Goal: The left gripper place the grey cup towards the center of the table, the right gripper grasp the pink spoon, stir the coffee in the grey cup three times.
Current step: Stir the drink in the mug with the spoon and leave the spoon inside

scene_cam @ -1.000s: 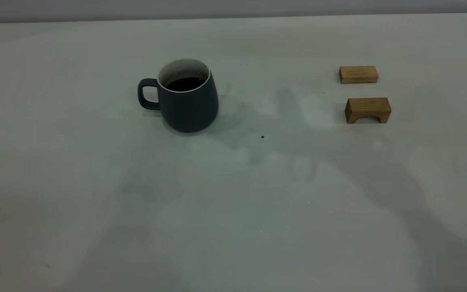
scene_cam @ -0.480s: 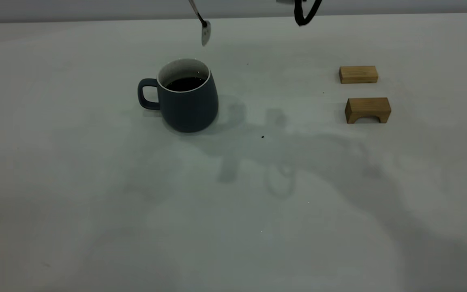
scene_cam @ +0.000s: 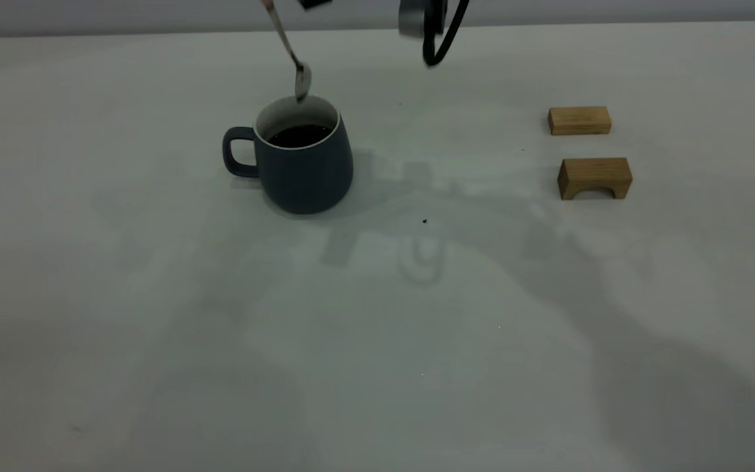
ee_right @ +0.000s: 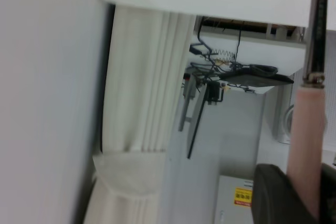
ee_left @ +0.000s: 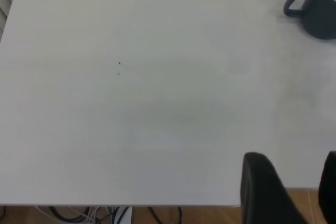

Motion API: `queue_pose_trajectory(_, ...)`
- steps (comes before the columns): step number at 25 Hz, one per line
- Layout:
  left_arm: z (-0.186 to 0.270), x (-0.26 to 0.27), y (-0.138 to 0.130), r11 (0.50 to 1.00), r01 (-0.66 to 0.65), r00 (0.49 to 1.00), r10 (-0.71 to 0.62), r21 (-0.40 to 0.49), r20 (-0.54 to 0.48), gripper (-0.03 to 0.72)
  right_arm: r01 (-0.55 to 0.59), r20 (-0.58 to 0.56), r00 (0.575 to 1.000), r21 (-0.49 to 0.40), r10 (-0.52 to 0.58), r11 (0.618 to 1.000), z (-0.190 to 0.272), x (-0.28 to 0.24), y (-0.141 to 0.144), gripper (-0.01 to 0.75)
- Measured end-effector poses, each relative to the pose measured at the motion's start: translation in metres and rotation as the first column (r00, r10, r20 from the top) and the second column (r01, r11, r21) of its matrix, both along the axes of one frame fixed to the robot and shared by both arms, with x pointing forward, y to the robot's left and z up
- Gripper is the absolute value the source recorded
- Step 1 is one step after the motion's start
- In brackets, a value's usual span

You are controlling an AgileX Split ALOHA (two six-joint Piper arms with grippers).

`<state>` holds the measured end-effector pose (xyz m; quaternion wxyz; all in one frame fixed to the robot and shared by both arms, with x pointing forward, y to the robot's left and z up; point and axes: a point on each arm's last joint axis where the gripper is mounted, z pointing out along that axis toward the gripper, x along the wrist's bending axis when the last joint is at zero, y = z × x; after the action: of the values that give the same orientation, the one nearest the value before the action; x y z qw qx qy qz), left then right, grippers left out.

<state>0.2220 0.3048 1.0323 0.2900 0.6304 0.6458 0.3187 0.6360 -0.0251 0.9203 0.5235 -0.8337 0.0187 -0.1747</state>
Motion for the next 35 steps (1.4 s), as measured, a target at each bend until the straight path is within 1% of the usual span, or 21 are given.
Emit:
queue_pose_trajectory(6,0.0,0.0,0.0,1.0,0.0,1.0,0.0,0.0,0.0,0.337,-0.022,-0.039,0.999,0.028,0.023,0.999,-0.03,0.016,0.012,0.136)
queue_pose_trajectory(12,0.0,0.0,0.0,1.0,0.0,1.0,0.0,0.0,0.0,0.337,0.006,-0.117,0.993,0.013,-0.004,1.0,-0.071,0.026,0.016,0.136)
queue_pose_trajectory(14,0.0,0.0,0.0,1.0,0.0,1.0,0.0,0.0,0.0,0.337,0.005,-0.11,0.994,0.014,-0.003,1.0,-0.078,0.031,0.019,0.136)
queue_pose_trajectory(16,0.0,0.0,0.0,1.0,0.0,1.0,0.0,0.0,0.0,0.337,0.004,-0.076,0.997,0.018,-0.002,1.0,-0.078,0.038,0.019,0.136)
queue_pose_trajectory(19,0.0,0.0,0.0,1.0,0.0,1.0,0.0,0.0,0.0,0.337,-0.008,-0.058,0.998,0.009,0.009,1.0,-0.082,0.044,0.009,0.136)
queue_pose_trajectory(20,0.0,0.0,0.0,1.0,0.0,1.0,0.0,0.0,0.0,0.337,-0.009,-0.077,0.997,0.018,0.01,1.0,-0.084,0.045,0.004,0.136)
queue_pose_trajectory(22,0.0,0.0,0.0,1.0,0.0,1.0,0.0,0.0,0.0,0.337,-0.003,-0.158,0.987,0.045,0.01,0.999,-0.09,0.043,-0.005,0.136)
queue_pose_trajectory(24,0.0,0.0,0.0,1.0,0.0,1.0,0.0,0.0,0.0,0.337,-0.009,-0.216,0.976,0.074,0.025,0.997,-0.091,0.039,-0.004,0.136)
queue_pose_trajectory(25,0.0,0.0,0.0,1.0,0.0,1.0,0.0,0.0,0.0,0.337,-0.015,-0.227,0.973,0.09,0.035,0.996,-0.09,0.036,0.0,0.136)
queue_pose_trajectory(26,0.0,0.0,0.0,1.0,0.0,1.0,0.0,0.0,0.0,0.337,-0.019,-0.226,0.973,0.102,0.042,0.995,-0.088,0.034,0.005,0.136)
queue_pose_trajectory(27,0.0,0.0,0.0,1.0,0.0,1.0,0.0,0.0,0.0,0.337,-0.037,-0.197,0.979,0.1,0.056,0.994,-0.087,0.033,0.009,0.136)
queue_pose_trajectory(29,0.0,0.0,0.0,1.0,0.0,1.0,0.0,0.0,0.0,0.337,-0.063,-0.114,0.991,0.069,0.07,0.996,-0.085,0.032,0.016,0.136)
queue_pose_trajectory(30,0.0,0.0,0.0,1.0,0.0,1.0,0.0,0.0,0.0,0.337,-0.072,-0.069,0.995,0.052,0.075,0.996,-0.084,0.034,0.017,0.136)
queue_pose_trajectory(32,0.0,0.0,0.0,1.0,0.0,1.0,0.0,0.0,0.0,0.337,-0.078,-0.02,0.997,0.034,0.079,0.996,-0.084,0.038,0.012,0.136)
queue_pose_trajectory(34,0.0,0.0,0.0,1.0,0.0,1.0,0.0,0.0,0.0,0.337,-0.072,-0.028,0.997,0.031,0.073,0.997,-0.085,0.043,0.0,0.136)
queue_pose_trajectory(35,0.0,0.0,0.0,1.0,0.0,1.0,0.0,0.0,0.0,0.337,-0.069,-0.057,0.996,0.051,0.072,0.996,-0.085,0.044,-0.005,0.136)
